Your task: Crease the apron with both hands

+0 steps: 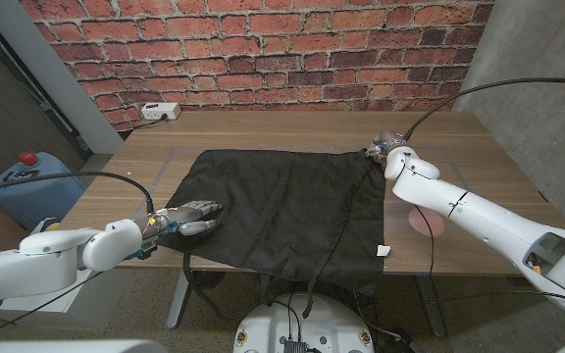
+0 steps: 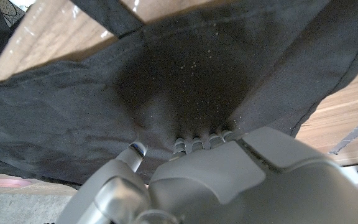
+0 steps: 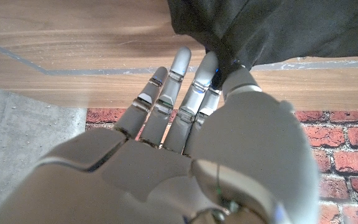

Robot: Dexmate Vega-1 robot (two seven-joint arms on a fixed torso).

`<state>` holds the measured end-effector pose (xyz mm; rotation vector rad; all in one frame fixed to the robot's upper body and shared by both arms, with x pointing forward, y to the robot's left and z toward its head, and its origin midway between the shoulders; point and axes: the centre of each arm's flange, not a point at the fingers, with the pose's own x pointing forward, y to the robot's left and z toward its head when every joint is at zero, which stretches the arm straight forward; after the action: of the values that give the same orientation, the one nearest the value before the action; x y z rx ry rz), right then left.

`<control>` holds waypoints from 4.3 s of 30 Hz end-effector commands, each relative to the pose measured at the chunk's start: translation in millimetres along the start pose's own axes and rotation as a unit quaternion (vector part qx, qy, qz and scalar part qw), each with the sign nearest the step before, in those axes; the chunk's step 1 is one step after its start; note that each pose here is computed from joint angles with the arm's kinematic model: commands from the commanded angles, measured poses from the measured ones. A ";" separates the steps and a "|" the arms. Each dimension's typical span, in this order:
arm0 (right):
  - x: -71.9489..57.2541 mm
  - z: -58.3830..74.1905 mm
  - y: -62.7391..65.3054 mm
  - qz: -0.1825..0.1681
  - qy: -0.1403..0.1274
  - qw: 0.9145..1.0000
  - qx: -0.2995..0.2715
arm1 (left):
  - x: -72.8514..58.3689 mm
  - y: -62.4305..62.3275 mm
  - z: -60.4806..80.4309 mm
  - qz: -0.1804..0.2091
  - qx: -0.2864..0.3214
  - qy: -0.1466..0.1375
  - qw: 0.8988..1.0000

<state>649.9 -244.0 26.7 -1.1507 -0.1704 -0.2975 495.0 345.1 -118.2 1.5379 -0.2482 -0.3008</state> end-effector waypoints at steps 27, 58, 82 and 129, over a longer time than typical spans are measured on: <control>-15.7 36.5 -24.7 0.033 -0.032 0.999 0.024 | 10.0 4.9 -0.7 -0.004 0.000 -0.011 1.000; -30.1 68.7 -47.8 0.040 -0.055 0.997 0.020 | 2.1 0.8 -2.7 -0.006 -0.008 -0.006 1.000; -47.8 98.6 -61.6 0.060 -0.094 0.993 0.027 | 0.1 0.6 -4.8 -0.006 -0.009 -0.012 1.000; -61.3 151.4 -75.0 0.075 -0.167 0.982 0.039 | 4.5 -3.1 -1.9 -0.012 -0.013 -0.025 1.000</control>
<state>576.7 -139.5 132.3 -1.1196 -0.3592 0.0082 498.0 344.0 -120.9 1.5098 -0.2625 -0.3526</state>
